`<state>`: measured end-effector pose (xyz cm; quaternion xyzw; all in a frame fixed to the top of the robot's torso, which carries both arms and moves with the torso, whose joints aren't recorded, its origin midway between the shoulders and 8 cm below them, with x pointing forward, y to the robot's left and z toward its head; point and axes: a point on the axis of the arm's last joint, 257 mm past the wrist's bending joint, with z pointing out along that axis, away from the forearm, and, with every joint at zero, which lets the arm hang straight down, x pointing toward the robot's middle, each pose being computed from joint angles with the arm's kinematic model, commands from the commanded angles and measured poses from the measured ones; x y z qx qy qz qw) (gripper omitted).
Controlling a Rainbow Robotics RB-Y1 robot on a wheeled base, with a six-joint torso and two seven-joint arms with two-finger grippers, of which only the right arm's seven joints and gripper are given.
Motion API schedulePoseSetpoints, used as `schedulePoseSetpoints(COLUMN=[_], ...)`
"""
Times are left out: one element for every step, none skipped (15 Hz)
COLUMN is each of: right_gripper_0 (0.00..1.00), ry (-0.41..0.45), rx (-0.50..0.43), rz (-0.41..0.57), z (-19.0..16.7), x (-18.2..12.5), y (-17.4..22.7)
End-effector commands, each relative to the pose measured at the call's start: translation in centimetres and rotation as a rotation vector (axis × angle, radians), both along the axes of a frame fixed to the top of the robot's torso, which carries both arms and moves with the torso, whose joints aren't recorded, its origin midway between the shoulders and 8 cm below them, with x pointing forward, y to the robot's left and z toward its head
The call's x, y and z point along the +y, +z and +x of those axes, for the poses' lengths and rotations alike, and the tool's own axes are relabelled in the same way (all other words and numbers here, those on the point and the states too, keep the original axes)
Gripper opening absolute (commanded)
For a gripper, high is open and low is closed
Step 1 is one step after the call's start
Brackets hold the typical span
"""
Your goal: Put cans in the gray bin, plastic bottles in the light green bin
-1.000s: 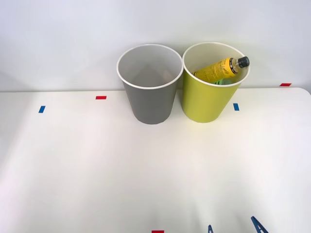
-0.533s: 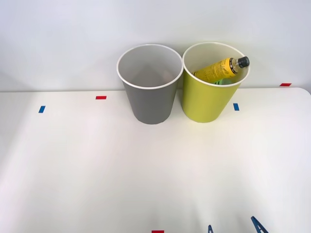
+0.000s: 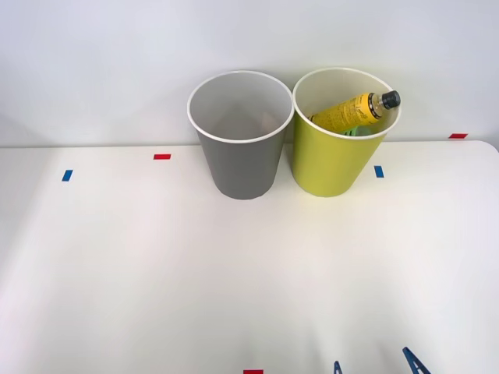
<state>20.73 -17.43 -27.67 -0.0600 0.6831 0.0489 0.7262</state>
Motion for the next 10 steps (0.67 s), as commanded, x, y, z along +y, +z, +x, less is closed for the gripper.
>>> schedulePoseSetpoints(right_gripper_0=[1.00, 1.00, 1.00, 1.00, 1.00, 1.00, 1.00, 1.00, 1.00, 1.00], ry=[0.000, 0.000, 0.000, 0.000, 0.000, 0.000, 0.000, 0.000, 0.000, 0.000], rx=[0.000, 0.000, 0.000, 0.000, 0.000, 0.000, 0.000, 0.000, 0.000, 0.000], rz=[0.000, 0.000, 0.000, 0.000, 0.000, 0.000, 0.000, 0.000, 0.000, 0.000], z=[0.00, 0.00, 0.00, 0.00, 0.00, 0.00, 0.00, 0.00, 0.00, 0.00], x=[0.00, 0.00, 0.00, 0.00, 0.00, 0.00, 0.00, 0.00, 0.00, 0.00], y=[0.00, 0.00, 0.00, 0.00, 0.00, 0.00, 0.00, 0.00, 0.00, 0.00])
